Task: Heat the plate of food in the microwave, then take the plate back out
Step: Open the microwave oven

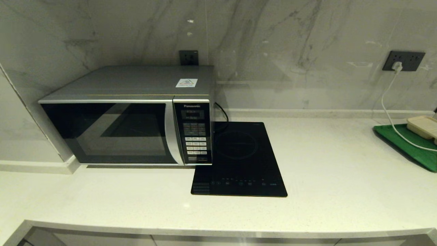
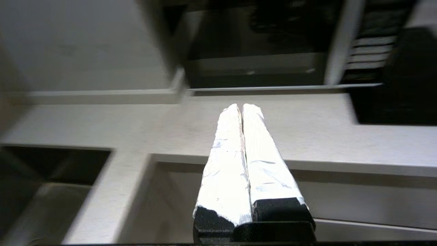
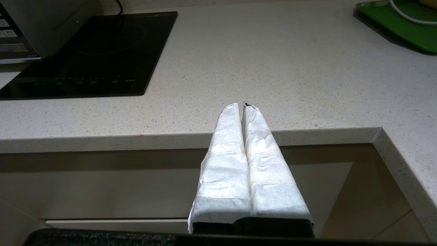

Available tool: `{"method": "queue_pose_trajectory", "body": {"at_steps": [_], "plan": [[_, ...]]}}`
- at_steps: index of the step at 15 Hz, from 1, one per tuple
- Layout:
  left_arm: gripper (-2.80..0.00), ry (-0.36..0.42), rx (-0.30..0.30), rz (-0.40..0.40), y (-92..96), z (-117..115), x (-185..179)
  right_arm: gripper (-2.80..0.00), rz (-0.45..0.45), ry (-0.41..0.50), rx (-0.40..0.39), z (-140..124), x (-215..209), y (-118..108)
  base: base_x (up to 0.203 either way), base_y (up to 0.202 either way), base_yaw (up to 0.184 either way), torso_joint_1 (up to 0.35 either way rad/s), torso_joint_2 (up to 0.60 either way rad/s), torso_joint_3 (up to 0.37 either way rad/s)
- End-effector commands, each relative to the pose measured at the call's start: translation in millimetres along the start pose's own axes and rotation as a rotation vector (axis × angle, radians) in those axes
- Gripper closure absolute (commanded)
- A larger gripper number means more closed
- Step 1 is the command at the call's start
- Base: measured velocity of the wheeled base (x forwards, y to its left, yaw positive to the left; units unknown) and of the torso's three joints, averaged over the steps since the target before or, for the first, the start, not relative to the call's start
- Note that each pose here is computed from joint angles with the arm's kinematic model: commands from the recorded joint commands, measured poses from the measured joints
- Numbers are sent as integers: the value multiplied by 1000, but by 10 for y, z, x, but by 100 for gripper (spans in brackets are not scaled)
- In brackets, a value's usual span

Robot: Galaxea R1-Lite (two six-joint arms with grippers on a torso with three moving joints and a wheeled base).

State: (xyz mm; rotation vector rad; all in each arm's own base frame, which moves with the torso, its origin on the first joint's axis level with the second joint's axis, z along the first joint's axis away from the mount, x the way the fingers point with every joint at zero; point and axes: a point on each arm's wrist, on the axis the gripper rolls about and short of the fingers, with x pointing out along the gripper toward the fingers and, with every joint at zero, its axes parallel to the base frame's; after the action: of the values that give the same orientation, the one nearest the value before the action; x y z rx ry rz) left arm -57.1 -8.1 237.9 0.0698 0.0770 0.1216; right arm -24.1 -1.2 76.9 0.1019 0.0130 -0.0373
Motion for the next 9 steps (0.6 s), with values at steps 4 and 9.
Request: {"method": "queue_pose_trajectory", "body": {"at_steps": [4,9], "plan": [[0,-40,-116,-101,-32,-80,-123,0,0,0,1,0,0,0,0,0,0,0,0,0],[0,-7,-100,-147,43,-196,-185,0,0,-1,0,1,0,0,0,0,0,0,0,0]]}}
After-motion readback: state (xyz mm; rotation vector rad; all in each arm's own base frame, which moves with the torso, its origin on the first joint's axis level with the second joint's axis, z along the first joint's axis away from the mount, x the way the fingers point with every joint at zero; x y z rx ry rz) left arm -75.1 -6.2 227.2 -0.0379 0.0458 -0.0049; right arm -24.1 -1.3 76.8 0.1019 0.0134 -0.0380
